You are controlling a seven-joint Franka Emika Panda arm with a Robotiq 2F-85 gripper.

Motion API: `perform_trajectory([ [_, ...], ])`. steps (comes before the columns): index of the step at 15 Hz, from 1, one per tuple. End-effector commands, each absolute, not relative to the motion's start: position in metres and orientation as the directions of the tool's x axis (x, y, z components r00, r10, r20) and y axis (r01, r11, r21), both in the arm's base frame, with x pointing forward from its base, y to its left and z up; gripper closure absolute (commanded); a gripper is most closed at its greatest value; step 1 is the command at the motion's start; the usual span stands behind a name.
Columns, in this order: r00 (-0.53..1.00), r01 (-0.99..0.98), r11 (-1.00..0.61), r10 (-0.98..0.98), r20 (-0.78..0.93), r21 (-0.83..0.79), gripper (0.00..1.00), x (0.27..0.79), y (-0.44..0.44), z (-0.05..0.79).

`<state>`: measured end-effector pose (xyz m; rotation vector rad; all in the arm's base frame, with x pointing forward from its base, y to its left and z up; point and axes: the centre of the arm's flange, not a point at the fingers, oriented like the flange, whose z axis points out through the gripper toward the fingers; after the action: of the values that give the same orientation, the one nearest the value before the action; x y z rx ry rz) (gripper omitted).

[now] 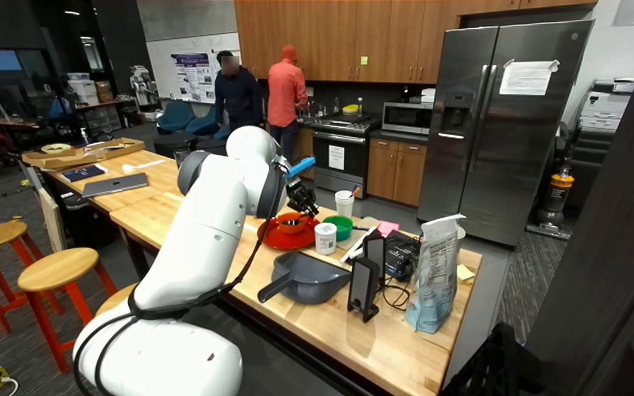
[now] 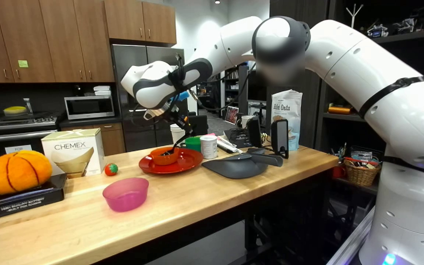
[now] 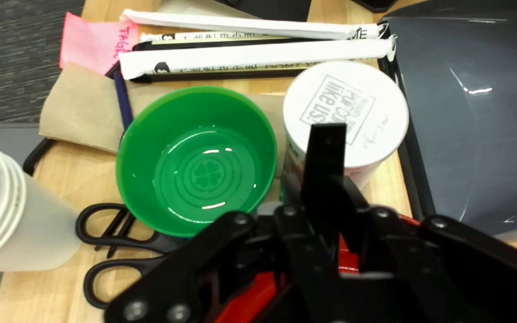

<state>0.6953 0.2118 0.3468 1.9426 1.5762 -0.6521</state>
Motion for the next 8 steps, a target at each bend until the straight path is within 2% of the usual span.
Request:
perform_trajectory([
  [1, 0.209, 0.976, -0.19, 0.702, -0.681, 0.104, 0.94, 0.684, 0.198, 0.356],
  [8, 0.288, 0.956, -0.246, 0.698, -0.655, 0.159, 0.94, 0.688, 0.191, 0.367],
])
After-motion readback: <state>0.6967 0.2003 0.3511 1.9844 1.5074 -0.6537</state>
